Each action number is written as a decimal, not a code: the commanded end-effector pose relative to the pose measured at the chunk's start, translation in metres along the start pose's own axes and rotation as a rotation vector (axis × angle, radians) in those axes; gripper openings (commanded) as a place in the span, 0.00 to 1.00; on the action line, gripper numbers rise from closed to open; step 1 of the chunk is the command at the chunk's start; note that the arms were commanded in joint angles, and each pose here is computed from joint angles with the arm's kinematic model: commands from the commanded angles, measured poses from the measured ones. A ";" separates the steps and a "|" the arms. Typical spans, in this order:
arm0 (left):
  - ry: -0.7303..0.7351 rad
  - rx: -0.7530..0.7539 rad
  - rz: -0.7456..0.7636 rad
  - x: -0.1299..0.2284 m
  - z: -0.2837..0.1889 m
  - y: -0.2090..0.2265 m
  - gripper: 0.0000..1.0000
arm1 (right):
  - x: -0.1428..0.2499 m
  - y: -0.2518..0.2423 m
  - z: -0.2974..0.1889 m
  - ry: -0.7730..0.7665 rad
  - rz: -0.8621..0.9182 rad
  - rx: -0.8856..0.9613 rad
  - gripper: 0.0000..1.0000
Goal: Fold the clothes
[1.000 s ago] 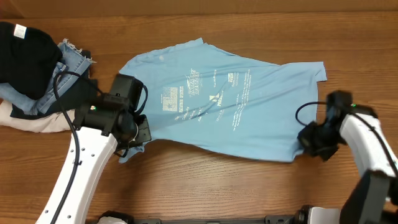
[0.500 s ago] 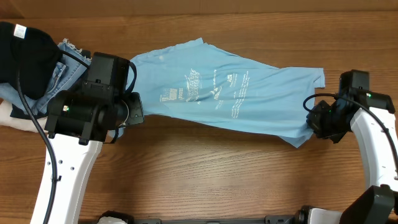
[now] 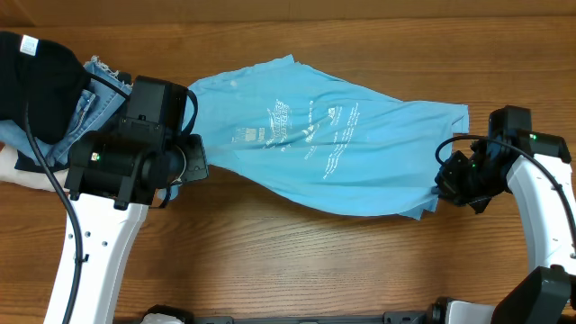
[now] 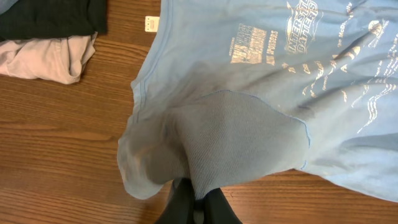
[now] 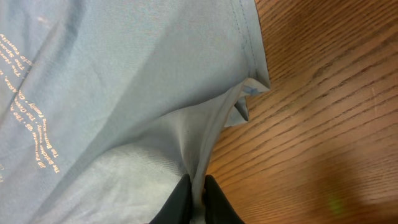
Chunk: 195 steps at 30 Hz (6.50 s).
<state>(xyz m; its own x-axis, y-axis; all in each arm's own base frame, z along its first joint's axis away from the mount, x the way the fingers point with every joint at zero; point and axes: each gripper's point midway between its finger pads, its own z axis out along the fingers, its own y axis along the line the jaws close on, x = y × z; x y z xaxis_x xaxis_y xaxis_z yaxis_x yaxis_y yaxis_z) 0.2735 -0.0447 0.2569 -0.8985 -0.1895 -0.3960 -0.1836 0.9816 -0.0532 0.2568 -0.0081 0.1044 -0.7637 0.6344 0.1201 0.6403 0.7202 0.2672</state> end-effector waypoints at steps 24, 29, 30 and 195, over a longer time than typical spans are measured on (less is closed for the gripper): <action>-0.979 0.133 0.006 -0.058 -0.331 0.050 0.04 | 0.063 0.132 -0.426 -1.062 -0.464 -0.623 0.04; -0.985 0.116 -0.022 -0.066 -0.330 0.051 0.04 | 0.044 0.112 -0.427 -1.134 -0.366 -0.506 0.04; -0.982 0.160 0.022 -0.065 -0.331 0.041 0.04 | 0.019 0.075 -0.437 -1.241 -0.123 -0.375 0.04; 0.737 0.062 -0.609 0.188 0.215 0.126 0.04 | -0.122 -0.052 0.005 0.048 0.074 0.056 0.64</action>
<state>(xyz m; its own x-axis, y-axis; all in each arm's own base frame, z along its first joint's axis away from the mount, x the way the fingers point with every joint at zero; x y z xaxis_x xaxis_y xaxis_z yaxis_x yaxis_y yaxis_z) 0.1739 0.0246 -0.0075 -0.6451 -0.6218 0.4441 -0.7489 0.6301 -0.2055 0.3307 -0.1322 0.0716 -0.6837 0.7125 0.1577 0.7273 0.6475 0.2276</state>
